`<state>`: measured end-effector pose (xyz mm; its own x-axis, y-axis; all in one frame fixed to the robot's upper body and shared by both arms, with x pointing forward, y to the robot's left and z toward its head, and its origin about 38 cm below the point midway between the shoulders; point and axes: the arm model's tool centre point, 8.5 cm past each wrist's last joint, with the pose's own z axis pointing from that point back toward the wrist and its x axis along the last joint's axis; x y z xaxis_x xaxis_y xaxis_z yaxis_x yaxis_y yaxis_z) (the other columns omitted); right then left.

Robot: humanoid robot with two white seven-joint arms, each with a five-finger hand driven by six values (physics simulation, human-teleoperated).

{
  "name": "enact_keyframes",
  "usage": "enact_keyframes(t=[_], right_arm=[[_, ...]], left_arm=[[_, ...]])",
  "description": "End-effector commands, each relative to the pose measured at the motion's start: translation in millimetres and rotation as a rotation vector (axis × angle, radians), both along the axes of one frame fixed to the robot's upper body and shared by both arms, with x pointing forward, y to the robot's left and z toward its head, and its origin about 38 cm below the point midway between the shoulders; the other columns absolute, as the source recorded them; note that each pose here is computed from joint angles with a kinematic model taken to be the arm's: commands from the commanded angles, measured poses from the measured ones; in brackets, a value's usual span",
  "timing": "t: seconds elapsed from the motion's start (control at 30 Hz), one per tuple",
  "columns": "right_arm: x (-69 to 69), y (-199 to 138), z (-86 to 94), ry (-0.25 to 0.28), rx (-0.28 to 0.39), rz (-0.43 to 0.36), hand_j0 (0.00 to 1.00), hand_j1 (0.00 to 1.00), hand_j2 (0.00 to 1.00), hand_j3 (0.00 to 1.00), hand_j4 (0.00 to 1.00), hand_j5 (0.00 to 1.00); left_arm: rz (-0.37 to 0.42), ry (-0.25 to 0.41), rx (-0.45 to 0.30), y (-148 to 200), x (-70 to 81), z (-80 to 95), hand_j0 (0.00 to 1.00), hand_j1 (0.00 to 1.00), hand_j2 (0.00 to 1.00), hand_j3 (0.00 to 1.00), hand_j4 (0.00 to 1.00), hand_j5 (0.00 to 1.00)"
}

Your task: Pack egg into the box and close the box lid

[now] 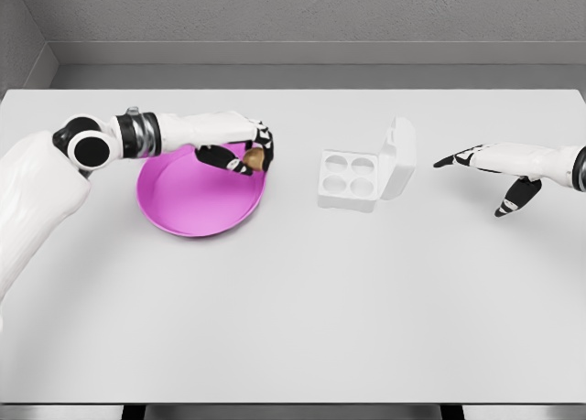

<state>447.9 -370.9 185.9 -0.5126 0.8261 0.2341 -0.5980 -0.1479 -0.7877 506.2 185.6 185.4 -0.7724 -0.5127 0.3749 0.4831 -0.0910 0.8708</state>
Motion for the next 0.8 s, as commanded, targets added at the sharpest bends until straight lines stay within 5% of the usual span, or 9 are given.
enact_keyframes(t=[0.0,0.33,0.77], right_arm=[[0.0,-0.5,0.5,0.0,0.003,-0.003,1.0,1.0,1.0,1.0,1.0,1.0],[0.5,-1.0,2.2,-0.003,0.003,-0.004,1.0,1.0,1.0,1.0,1.0,1.0],[0.5,-1.0,2.2,-0.003,0.003,-0.004,1.0,1.0,1.0,1.0,1.0,1.0]], left_arm=[[-0.003,-0.001,-0.015,-1.6,-0.6,3.1,0.36,0.36,0.36,0.36,0.36,0.36],[-0.017,-0.013,-0.049,-9.5,3.3,17.9,0.36,0.36,0.36,0.36,0.36,0.36],[-0.127,0.003,-0.087,-72.9,-5.9,14.2,0.35,0.35,0.35,0.35,0.35,0.35]])
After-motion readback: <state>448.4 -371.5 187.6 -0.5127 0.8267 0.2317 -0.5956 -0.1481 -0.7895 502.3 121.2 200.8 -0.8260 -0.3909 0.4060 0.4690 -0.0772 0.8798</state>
